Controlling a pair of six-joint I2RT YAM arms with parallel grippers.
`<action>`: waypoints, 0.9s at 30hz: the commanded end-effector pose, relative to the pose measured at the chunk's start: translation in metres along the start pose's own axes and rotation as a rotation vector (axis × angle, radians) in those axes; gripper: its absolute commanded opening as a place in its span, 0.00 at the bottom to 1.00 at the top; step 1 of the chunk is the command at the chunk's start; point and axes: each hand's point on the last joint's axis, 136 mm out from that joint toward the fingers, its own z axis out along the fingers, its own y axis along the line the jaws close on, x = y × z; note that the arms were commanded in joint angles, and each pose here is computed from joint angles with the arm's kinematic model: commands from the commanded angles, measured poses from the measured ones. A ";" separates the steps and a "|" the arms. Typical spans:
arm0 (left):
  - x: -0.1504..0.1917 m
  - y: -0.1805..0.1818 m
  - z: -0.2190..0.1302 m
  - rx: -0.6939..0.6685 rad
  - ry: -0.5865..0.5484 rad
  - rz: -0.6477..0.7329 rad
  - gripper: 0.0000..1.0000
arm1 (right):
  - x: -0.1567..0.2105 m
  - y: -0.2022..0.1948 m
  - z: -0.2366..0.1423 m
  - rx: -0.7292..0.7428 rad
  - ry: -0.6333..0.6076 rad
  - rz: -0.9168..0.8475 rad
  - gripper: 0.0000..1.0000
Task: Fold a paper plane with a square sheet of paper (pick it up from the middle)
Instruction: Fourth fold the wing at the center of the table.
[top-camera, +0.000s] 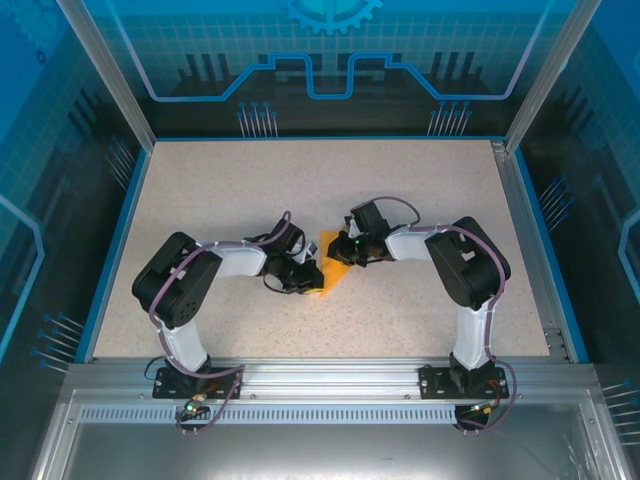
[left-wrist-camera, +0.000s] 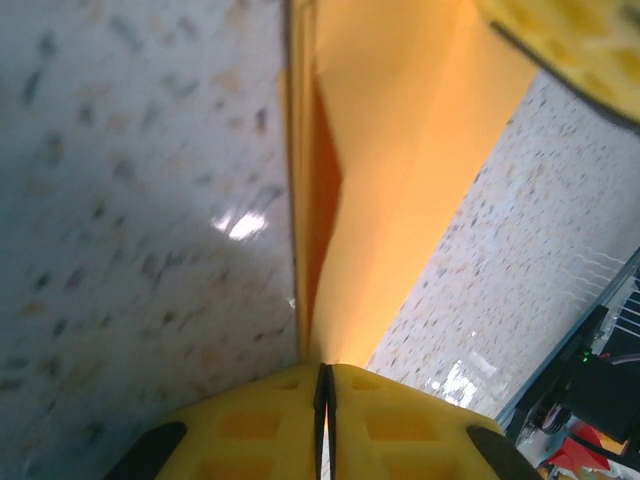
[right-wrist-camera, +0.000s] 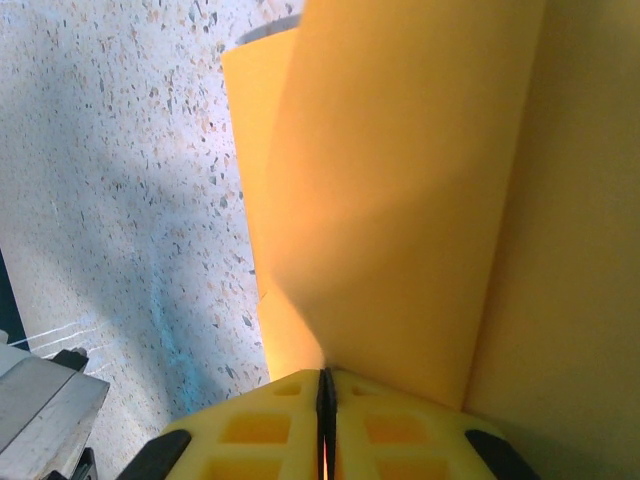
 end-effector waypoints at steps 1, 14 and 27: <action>0.016 0.009 -0.009 -0.059 0.027 -0.014 0.12 | 0.043 -0.084 0.021 0.259 0.113 0.093 0.11; -0.011 -0.063 -0.028 0.155 -0.056 0.051 0.15 | 0.043 -0.083 0.022 0.259 0.112 0.093 0.11; 0.007 -0.002 0.014 -0.035 0.046 -0.060 0.13 | 0.045 -0.086 0.022 0.269 0.119 0.091 0.11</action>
